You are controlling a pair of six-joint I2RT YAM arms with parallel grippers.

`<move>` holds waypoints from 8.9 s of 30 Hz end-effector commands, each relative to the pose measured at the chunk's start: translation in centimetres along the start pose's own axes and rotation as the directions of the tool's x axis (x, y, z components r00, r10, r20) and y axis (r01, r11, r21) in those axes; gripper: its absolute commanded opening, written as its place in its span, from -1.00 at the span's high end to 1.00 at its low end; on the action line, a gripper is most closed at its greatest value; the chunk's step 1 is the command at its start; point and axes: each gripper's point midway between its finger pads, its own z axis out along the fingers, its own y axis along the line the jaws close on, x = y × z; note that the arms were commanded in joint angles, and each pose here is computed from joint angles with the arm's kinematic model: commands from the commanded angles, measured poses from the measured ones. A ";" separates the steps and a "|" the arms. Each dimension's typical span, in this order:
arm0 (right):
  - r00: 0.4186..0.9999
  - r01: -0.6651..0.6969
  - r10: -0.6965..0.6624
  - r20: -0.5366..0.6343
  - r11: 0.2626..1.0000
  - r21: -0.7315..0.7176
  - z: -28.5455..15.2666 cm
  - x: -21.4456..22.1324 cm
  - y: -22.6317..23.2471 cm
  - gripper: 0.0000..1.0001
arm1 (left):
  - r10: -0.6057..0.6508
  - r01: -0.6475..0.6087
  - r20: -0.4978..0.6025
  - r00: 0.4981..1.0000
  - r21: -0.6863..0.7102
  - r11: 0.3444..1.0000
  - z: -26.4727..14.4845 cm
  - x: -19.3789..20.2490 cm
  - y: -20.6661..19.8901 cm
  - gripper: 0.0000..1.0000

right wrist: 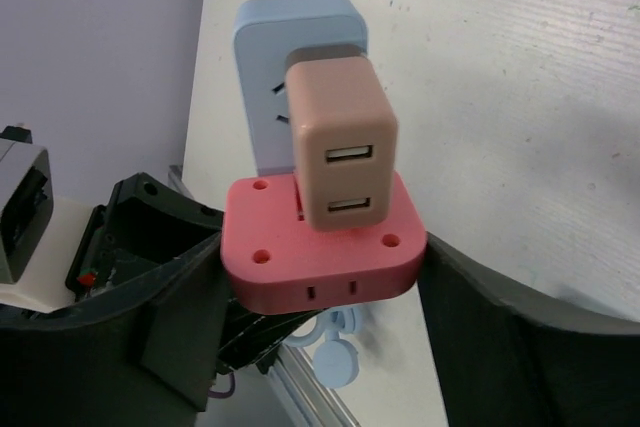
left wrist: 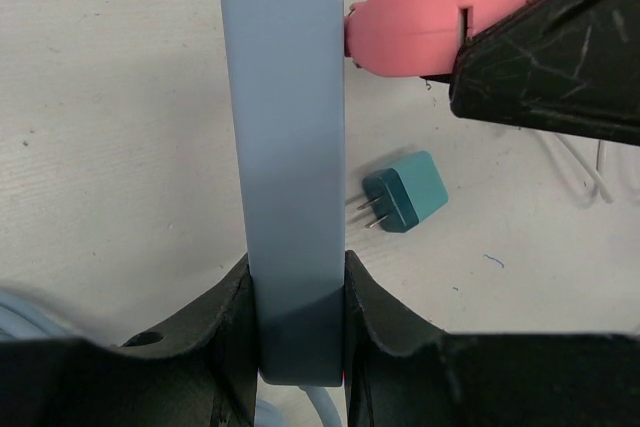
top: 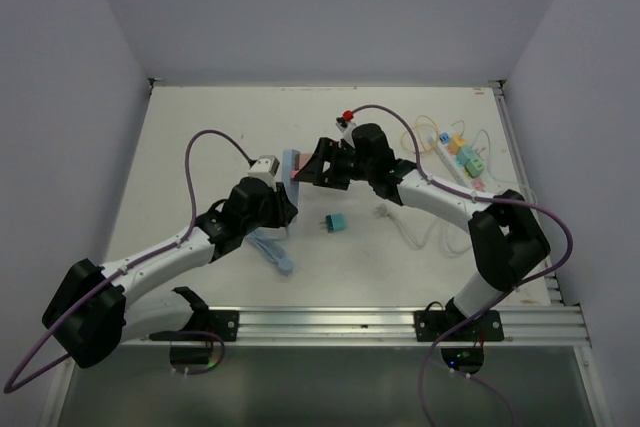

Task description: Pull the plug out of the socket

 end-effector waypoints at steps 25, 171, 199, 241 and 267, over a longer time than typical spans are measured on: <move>0.999 0.046 -0.046 0.007 0.999 0.000 -4.3 0.0 0.6 1.00 | -0.017 0.053 0.126 0.992 -0.293 0.955 1.1 -2.3 7.6 1.00; 0.995 0.092 -0.098 0.014 0.963 0.253 3.2 -3.7 -8.2 0.93 | -0.234 0.320 0.229 0.945 -0.503 0.803 -8.1 -8.1 19.1 -0.99; 0.977 -0.022 -0.115 0.177 0.778 0.628 -9.0 -11.5 -16.9 -0.76 | -0.065 0.205 0.284 0.957 -0.496 0.844 -9.3 -9.5 18.7 -0.99; 0.749 -0.661 0.239 0.618 0.335 0.672 -30.7 -9.9 -36.3 -0.66 | -0.036 0.153 0.251 0.967 -0.466 0.872 -8.4 -9.1 17.2 -0.99; 0.938 -0.329 0.197 0.284 0.762 0.558 -14.6 -5.2 -16.7 -0.63 | -0.025 0.100 0.199 0.980 -0.377 0.921 -6.9 -8.5 15.7 -0.99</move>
